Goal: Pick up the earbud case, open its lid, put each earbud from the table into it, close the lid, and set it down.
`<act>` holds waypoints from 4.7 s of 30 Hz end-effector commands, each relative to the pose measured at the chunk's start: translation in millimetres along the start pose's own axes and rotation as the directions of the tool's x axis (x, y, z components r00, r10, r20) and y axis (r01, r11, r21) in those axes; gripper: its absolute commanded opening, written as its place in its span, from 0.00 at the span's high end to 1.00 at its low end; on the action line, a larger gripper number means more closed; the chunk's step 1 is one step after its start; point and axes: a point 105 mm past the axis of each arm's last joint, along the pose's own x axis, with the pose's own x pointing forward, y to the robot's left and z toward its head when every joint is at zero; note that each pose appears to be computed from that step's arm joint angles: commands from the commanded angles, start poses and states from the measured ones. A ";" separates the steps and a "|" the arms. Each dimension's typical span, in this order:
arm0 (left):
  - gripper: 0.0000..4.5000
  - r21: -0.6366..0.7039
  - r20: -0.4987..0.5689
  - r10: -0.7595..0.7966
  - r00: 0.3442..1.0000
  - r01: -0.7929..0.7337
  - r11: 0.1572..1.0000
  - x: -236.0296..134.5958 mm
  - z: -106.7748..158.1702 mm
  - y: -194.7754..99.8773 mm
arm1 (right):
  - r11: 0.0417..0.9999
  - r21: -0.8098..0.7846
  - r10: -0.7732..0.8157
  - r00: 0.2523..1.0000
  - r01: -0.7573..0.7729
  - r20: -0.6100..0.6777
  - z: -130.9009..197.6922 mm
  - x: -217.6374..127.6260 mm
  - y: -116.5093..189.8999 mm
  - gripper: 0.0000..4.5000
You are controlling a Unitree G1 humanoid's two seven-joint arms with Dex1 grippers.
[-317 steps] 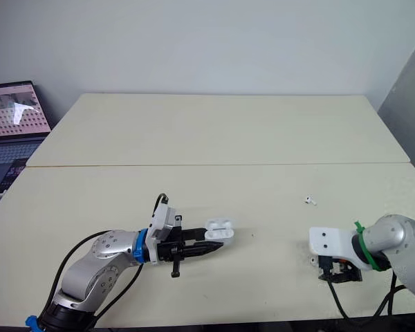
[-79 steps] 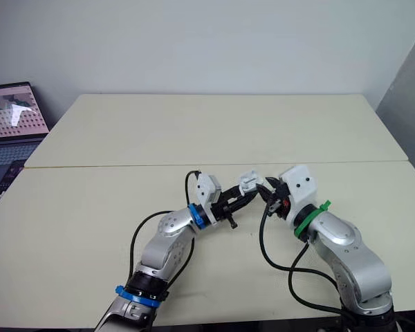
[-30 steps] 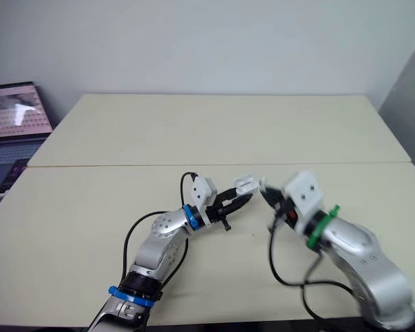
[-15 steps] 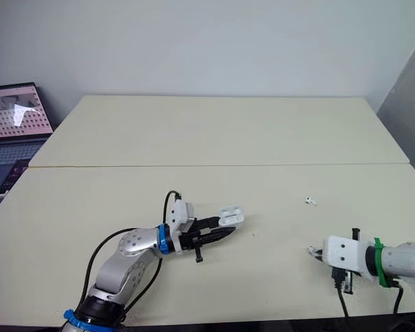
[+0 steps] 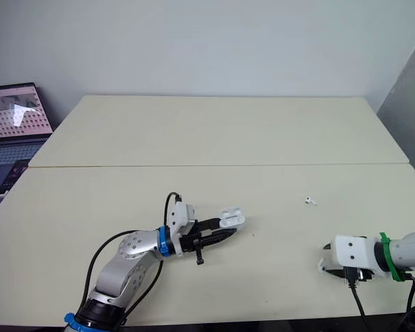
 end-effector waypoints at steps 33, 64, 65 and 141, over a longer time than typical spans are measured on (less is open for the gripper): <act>0.83 0.029 0.035 0.025 0.999 -0.026 0.999 4.3 -3.0 2.2 | 0.718 -0.595 0.239 0.931 -0.360 -0.275 22.1 7.3 -15.5 0.46; 0.83 0.043 0.032 0.039 0.999 -0.041 0.998 4.6 -1.1 7.2 | 0.690 -0.576 0.293 0.897 -0.438 -0.331 35.8 22.1 -11.6 0.73; 0.83 0.043 0.033 0.039 0.999 -0.040 0.998 4.7 -1.0 7.1 | 0.691 -0.576 0.292 0.898 -0.436 -0.328 36.1 22.5 -11.5 0.73; 0.83 -0.115 0.279 -0.016 0.960 0.050 0.992 67.9 75.9 -4.6 | 0.814 0.577 -0.546 0.258 -0.062 0.797 187.6 -28.3 -60.8 0.96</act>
